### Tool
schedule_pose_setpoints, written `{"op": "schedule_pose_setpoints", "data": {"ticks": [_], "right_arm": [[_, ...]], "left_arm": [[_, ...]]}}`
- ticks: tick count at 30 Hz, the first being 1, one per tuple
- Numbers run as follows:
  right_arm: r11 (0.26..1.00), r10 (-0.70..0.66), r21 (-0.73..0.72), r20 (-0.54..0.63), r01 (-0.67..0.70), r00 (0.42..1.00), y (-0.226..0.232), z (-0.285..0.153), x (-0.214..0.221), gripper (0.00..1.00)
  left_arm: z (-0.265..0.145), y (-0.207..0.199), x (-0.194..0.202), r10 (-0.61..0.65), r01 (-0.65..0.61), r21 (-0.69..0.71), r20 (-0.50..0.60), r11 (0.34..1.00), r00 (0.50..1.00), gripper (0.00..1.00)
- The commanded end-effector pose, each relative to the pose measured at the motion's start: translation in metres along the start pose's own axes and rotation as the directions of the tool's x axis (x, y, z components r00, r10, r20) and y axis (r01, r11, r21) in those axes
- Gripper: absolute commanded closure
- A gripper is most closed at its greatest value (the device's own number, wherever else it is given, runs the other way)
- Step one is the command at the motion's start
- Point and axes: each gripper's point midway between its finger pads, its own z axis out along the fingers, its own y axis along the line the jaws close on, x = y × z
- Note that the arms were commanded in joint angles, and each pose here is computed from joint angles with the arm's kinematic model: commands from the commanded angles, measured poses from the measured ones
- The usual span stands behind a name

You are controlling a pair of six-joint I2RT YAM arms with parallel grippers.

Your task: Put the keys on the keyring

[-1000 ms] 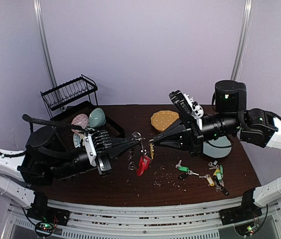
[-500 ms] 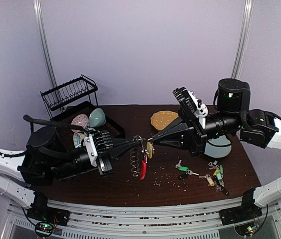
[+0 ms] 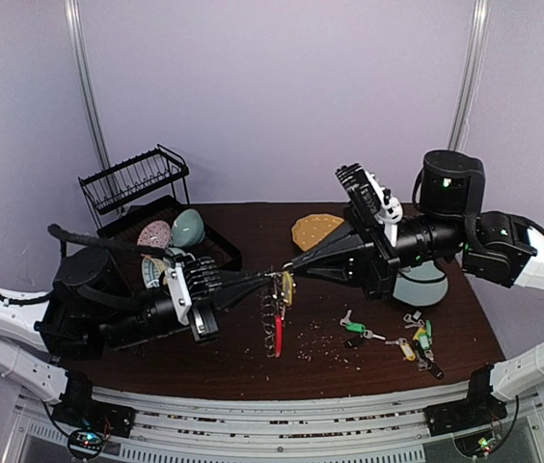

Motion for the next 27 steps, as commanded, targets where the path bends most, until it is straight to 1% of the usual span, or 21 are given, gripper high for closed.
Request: {"op": "schedule_pose_setpoints", "data": {"ticks": [1,4,6,15,22,27], "right_arm": [[1.0,-0.005,0.006,-0.021,0.005,1.0,-0.003,0.005,0.005,1.0],[1.0,-0.004,0.016,-0.064,0.005,0.998,-0.006,0.006,0.016,1.0],[0.999,0.0,0.037,-0.073,0.003,0.997,-0.01,0.007,0.019,1.0],[1.0,-0.021,0.008,-0.017,0.021,1.0,-0.002,0.003,0.004,1.0],[1.0,-0.019,-0.006,-0.008,0.019,1.0,0.001,0.002,0.001,1.0],[1.0,-0.021,0.012,-0.002,0.021,1.0,-0.002,0.001,-0.001,1.0]], "left_arm": [[0.001,0.017,-0.024,-0.022,0.025,-0.044,0.067,0.999,0.998,1.0],[0.001,0.017,-0.024,-0.02,0.023,-0.048,0.066,0.999,0.998,1.0],[0.0,0.018,-0.024,-0.019,0.023,-0.051,0.066,0.998,0.998,1.0],[0.0,0.016,-0.022,-0.014,0.016,-0.043,0.059,0.999,0.998,1.0],[0.0,0.015,-0.021,-0.016,0.018,-0.04,0.055,0.999,0.998,1.0],[0.0,0.014,-0.021,-0.013,0.015,-0.029,0.059,0.999,0.998,1.0]]}}
